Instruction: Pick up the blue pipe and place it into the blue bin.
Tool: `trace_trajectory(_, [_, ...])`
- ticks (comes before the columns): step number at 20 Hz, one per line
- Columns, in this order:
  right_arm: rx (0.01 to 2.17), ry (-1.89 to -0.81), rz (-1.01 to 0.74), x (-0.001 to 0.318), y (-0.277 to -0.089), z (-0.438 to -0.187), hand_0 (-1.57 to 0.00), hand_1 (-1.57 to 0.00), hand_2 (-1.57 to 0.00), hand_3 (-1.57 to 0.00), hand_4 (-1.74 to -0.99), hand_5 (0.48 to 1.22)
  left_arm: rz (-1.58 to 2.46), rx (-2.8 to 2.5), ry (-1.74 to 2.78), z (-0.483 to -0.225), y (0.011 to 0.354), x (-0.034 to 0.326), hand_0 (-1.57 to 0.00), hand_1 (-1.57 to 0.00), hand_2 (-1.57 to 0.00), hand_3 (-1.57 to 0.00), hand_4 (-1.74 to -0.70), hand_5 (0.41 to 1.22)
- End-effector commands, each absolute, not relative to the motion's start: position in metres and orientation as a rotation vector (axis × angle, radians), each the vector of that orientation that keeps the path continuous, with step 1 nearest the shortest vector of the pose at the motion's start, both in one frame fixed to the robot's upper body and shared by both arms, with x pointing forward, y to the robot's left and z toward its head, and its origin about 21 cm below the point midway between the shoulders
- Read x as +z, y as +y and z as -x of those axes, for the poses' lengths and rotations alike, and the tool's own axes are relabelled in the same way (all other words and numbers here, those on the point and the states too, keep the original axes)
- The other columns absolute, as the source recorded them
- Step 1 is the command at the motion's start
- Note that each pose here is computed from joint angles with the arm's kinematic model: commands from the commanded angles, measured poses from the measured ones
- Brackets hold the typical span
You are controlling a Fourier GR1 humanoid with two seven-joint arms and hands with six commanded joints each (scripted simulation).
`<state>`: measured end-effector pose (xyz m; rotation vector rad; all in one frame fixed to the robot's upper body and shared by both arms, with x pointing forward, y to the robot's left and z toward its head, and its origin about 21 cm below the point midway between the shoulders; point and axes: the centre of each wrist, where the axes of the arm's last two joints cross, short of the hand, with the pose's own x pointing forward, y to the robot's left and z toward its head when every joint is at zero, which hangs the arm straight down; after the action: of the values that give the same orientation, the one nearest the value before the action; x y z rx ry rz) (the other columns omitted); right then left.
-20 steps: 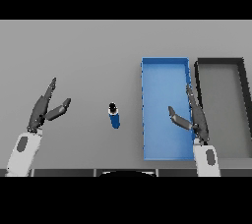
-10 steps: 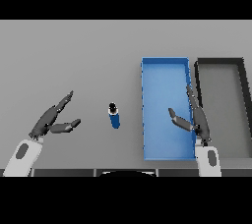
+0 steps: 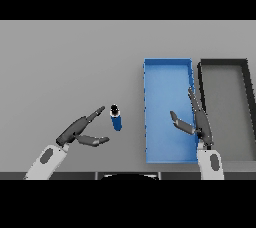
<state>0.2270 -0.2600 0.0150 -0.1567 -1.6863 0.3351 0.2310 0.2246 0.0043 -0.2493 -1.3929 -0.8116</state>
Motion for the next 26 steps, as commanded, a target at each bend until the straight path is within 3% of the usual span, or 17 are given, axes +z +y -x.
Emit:
trace_trajectory(1, [0.322,-1.669,0.158,0.011,-0.262,-0.228,0.0,0.0,0.0,0.0,-1.218,0.627,0.266,-0.812,-1.416,-0.232,0.22,0.004,0.0,0.0,0.0,0.0,-1.15,0.452])
trace_trajectory(7, [0.328,-1.663,0.171,0.014,-0.262,-0.228,0.0,0.0,0.0,0.0,-1.205,0.625,0.303,-0.778,-1.44,-0.249,0.182,-0.012,0.0,0.0,0.0,0.0,-1.14,0.46])
trace_trajectory(14, [0.326,-1.676,0.18,0.013,-0.267,-0.225,0.0,0.0,0.0,0.0,-1.214,0.645,0.282,-0.812,-1.433,-0.261,0.153,-0.026,0.0,0.0,0.0,0.0,-1.06,0.42])
trace_trajectory(17, [0.332,-1.686,0.175,0.011,-0.268,-0.219,0.0,0.0,0.0,0.0,-1.207,0.65,0.328,-0.792,-1.454,-0.263,0.142,-0.031,0.0,0.0,0.0,0.0,-1.11,0.463])
trace_trajectory(19, [0.333,-1.669,0.19,0.01,-0.266,-0.222,0.0,0.0,0.0,0.0,-1.213,0.655,0.383,-0.731,-1.469,-0.264,0.138,-0.032,0.0,-0.04,-0.15,-0.12,-1.19,0.55])
trace_trajectory(20, [0.325,-1.672,0.181,0.011,-0.27,-0.222,0.0,0.0,0.0,0.0,-1.217,0.655,0.402,-0.704,-1.468,-0.266,0.135,-0.031,-0.01,-0.16,-0.31,-0.28,-1.24,0.613])
trace_trajectory(21, [0.33,-1.673,0.178,0.01,-0.273,-0.221,0.0,0.0,0.0,0.0,-1.22,0.656,0.427,-0.67,-1.464,-0.263,0.134,-0.035,-0.12,-0.32,-0.49,-0.53,-1.28,0.735])
trace_trajectory(23, [0.328,-1.682,0.18,0.012,-0.271,-0.222,0.0,0.0,0.0,0.0,-1.219,0.657,0.437,-0.641,-1.478,-0.263,0.13,-0.036,-0.6,-0.75,-0.87,-0.91,-1.44,0.91])
trace_trajectory(26, [0.317,-1.676,0.158,0.014,-0.266,-0.226,0.0,0.0,0.0,0.0,-1.233,0.66,0.458,-0.655,-1.485,-0.257,0.126,-0.034,-1.07,-1.15,-1.21,-1.19,-1.58,1.062])
